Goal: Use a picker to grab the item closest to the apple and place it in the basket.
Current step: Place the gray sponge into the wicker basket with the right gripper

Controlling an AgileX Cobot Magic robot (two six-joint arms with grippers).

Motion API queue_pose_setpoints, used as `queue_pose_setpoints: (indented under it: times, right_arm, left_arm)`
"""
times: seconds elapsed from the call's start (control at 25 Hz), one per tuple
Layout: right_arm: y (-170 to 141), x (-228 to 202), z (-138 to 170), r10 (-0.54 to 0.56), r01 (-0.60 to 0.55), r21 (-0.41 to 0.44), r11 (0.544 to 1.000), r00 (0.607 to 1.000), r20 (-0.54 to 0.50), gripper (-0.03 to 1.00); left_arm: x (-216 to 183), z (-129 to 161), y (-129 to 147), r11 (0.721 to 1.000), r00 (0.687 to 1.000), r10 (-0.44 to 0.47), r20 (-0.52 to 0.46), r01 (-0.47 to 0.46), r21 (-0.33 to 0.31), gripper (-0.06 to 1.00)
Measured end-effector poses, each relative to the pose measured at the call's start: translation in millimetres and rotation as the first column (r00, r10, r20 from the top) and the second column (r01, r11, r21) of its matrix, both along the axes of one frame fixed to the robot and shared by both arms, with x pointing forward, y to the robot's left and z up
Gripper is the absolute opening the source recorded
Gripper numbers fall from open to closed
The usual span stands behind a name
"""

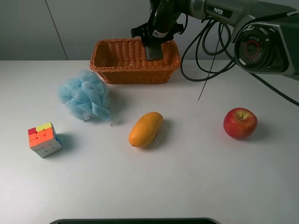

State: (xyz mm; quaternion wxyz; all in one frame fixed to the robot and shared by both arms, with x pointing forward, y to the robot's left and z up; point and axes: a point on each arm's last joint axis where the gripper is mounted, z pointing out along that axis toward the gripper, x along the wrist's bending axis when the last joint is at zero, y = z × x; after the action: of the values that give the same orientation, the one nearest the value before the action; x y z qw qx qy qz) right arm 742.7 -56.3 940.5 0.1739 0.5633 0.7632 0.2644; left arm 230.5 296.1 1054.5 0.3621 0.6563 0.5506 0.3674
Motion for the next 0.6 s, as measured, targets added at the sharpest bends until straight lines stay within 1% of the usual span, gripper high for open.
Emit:
queue_pose_setpoints:
  times: [0.16, 0.2, 0.28, 0.32, 0.44, 0.6]
  right_arm:
    - [0.2, 0.1, -1.8, 0.000, 0.000, 0.000, 1.000, 1.000, -0.004, 0.43]
    - [0.3, 0.0, -1.8, -0.001, 0.001, 0.002, 1.000, 1.000, -0.005, 0.46]
    - [0.4, -0.1, -1.8, -0.001, 0.001, 0.004, 1.000, 1.000, -0.005, 0.63]
    - [0.5, -0.1, -1.8, -0.001, 0.001, 0.006, 1.000, 1.000, -0.007, 0.67]
    - [1.2, -1.2, -2.3, -0.004, 0.004, 0.018, 1.000, 1.000, -0.022, 0.69]
    - [-0.5, -4.4, -3.7, -0.008, 0.008, -0.003, 1.000, 0.998, -0.062, 0.70]
  left_arm:
    - [0.0, 0.0, 0.0, 1.000, 1.000, 0.000, 0.000, 0.000, 0.000, 0.74]
    - [0.0, 0.0, 0.0, 1.000, 1.000, 0.000, 0.000, 0.000, 0.000, 0.74]
    - [0.0, 0.0, 0.0, 1.000, 1.000, 0.000, 0.000, 0.000, 0.000, 0.74]
    - [0.0, 0.0, 0.0, 1.000, 1.000, -0.001, 0.000, 0.001, 0.002, 0.74]
    - [0.0, 0.0, 0.2, 1.000, 1.000, 0.000, 0.000, 0.000, 0.003, 0.74]
    - [0.0, 0.0, 0.2, 1.000, 1.000, 0.000, 0.000, 0.000, 0.003, 0.74]
